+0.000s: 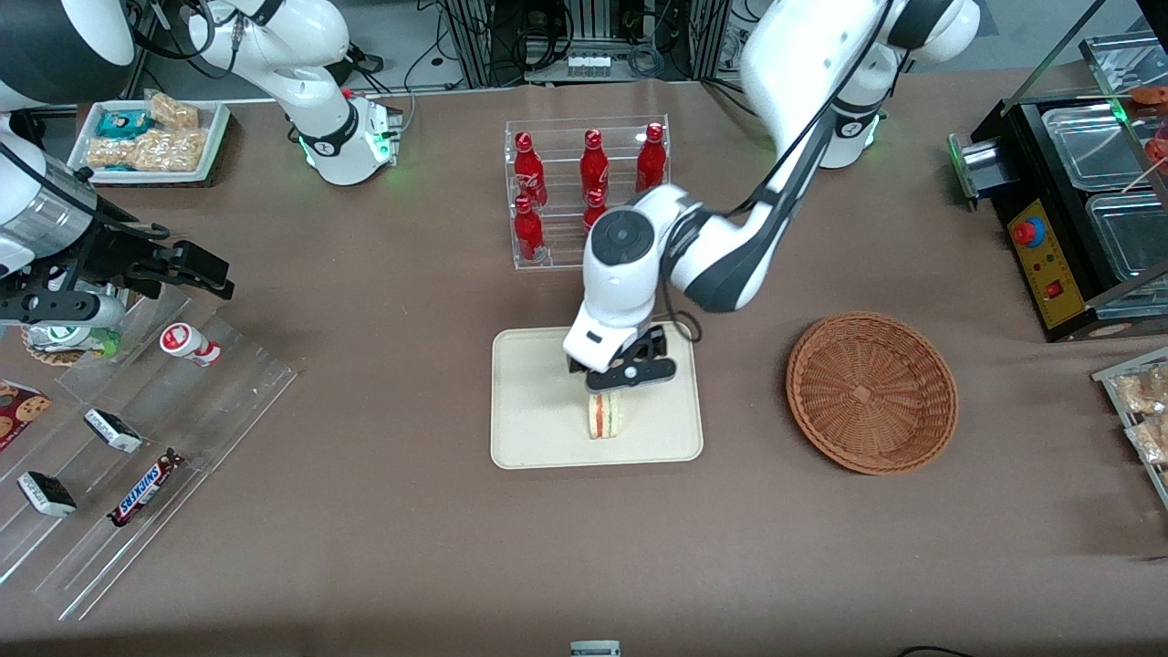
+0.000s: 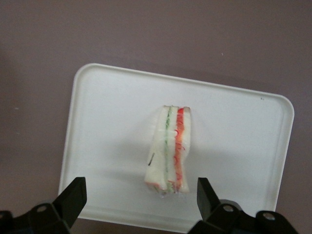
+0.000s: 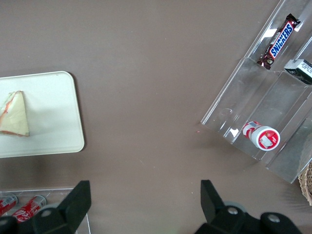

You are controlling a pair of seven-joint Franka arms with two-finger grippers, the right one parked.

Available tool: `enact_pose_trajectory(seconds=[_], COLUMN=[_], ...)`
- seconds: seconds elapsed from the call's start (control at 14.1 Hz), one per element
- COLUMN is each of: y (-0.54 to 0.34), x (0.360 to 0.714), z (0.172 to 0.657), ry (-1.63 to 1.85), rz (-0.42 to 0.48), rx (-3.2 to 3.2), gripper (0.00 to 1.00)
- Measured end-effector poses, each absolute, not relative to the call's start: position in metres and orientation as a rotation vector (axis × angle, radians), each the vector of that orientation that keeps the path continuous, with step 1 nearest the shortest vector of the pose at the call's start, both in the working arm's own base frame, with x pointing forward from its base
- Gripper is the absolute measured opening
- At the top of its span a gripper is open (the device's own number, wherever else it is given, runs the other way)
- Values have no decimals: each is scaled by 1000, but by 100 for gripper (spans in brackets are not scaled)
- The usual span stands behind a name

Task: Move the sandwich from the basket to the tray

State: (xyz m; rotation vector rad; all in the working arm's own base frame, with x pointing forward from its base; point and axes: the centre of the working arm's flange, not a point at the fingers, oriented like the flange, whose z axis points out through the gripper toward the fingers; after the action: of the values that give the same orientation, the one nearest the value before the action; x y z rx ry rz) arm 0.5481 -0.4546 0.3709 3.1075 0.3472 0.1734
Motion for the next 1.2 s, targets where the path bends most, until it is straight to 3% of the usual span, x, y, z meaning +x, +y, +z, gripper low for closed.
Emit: enact_pose_trajectory(seconds=[0.28, 0.71, 1.2], y=[-382, -258, -131], x=[569, 599, 571], z=[441, 451, 473], ry=[515, 672, 511], rz=[164, 61, -80], rx=[3116, 3150, 3188], gripper=[100, 100, 100])
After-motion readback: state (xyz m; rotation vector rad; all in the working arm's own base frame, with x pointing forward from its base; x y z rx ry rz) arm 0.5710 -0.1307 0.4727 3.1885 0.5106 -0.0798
